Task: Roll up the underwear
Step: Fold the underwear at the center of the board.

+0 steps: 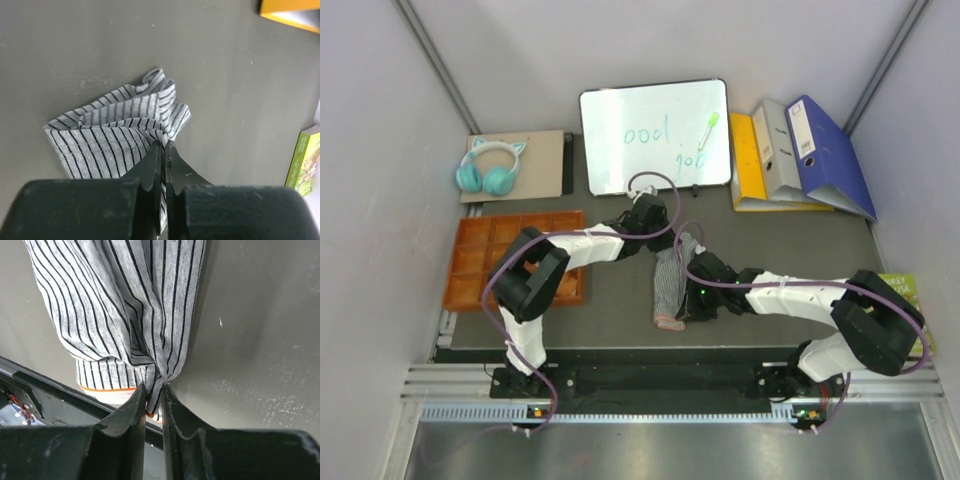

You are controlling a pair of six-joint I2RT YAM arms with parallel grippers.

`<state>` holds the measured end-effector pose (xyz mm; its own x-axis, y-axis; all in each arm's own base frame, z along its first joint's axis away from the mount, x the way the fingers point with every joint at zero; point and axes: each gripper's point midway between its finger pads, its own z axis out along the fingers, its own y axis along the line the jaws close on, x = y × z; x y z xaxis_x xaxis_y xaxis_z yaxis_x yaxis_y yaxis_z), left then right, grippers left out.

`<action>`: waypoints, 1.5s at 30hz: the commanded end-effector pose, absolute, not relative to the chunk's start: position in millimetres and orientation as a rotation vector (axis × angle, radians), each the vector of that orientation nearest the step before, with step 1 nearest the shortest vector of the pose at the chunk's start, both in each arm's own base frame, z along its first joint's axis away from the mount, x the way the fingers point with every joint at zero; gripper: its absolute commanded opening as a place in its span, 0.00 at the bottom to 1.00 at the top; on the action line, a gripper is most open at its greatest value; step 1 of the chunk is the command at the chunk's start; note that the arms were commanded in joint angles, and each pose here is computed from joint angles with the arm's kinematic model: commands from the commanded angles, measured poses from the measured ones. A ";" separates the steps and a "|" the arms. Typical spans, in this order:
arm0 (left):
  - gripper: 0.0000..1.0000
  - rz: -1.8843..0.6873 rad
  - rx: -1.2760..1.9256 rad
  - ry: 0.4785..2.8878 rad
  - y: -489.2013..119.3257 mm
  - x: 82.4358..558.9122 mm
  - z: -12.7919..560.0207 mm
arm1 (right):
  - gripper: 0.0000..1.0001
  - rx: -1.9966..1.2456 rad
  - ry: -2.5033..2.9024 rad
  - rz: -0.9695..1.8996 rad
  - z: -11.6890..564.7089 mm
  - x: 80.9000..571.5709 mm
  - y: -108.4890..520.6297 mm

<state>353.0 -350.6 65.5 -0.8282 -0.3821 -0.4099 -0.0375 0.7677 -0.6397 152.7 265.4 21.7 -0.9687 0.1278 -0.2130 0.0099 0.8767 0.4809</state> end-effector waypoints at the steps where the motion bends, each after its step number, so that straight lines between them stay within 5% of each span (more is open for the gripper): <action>1: 0.00 -0.822 -0.269 2.378 -360.3 364.5 74.5 | 0.11 0.096 2.856 0.635 5.6 147.1 253.2; 13: 0.00 -0.689 -0.140 2.451 -374.7 361.6 45.8 | 0.11 0.096 2.862 0.640 3.6 146.9 254.7; 17: 0.03 -0.667 -0.126 2.466 -375.4 362.4 39.7 | 0.17 0.092 2.861 0.647 6.9 146.3 255.1; 27: 0.57 -0.839 -0.016 2.333 -406.8 363.4 119.2 | 0.55 0.100 2.780 0.647 47.3 144.9 237.8; 36: 0.91 -0.824 0.006 2.162 -378.1 358.1 210.5 | 0.63 0.124 2.644 0.815 82.9 178.3 236.0; 45: 0.90 -0.747 -0.107 2.225 -297.7 297.1 178.8 | 0.66 0.103 2.557 0.827 97.9 241.1 236.0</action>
<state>322.0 -328.5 214.3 -0.6635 -0.3041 -0.6836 0.2254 0.7900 -0.5702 204.4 218.8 70.2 -0.9249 0.2271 -0.3049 0.0379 0.8530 0.5205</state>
